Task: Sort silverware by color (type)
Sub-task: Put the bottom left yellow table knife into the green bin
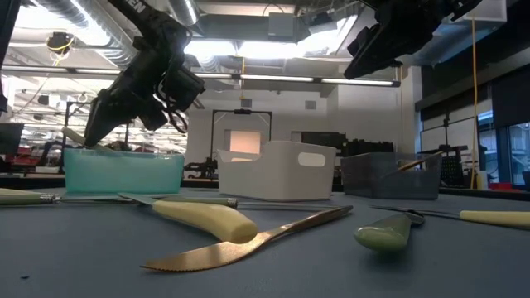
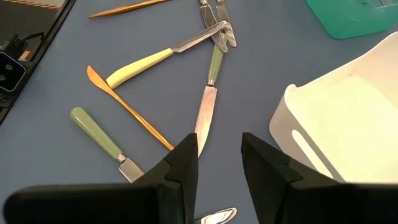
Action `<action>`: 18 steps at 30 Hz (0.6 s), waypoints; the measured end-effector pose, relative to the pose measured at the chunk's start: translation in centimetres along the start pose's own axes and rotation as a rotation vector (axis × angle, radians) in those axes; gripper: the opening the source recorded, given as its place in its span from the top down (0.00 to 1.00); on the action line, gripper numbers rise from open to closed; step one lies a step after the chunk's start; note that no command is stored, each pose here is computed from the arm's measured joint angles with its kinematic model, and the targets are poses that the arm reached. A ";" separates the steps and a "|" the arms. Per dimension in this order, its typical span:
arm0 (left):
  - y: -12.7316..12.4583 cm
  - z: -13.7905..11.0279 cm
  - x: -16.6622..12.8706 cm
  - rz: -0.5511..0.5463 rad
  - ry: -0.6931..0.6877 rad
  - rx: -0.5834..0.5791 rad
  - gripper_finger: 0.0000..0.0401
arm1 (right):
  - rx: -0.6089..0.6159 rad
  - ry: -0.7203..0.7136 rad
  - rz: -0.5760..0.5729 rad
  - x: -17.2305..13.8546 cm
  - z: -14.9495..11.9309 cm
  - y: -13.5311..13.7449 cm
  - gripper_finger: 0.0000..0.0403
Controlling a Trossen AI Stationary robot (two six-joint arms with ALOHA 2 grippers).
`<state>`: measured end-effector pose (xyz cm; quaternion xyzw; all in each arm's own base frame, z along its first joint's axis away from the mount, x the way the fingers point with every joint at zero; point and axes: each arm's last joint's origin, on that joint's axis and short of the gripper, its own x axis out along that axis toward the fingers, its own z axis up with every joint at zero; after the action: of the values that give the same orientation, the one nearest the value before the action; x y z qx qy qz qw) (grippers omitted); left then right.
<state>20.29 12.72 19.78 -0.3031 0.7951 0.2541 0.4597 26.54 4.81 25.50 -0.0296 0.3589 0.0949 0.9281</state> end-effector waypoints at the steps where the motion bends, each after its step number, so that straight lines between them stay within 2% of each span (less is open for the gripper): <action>1: 0.0 0.0 0.0 0.000 0.000 0.000 0.81 | 0.000 0.000 0.000 0.0 0.0 0.0 0.73; 18: 0.0 0.0 0.0 -0.016 0.004 -0.002 0.68 | 0.000 0.000 0.000 0.0 0.0 0.0 0.73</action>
<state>20.32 12.68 19.78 -0.3105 0.7933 0.2505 0.4598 26.54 4.81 25.50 -0.0296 0.3587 0.0949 0.9282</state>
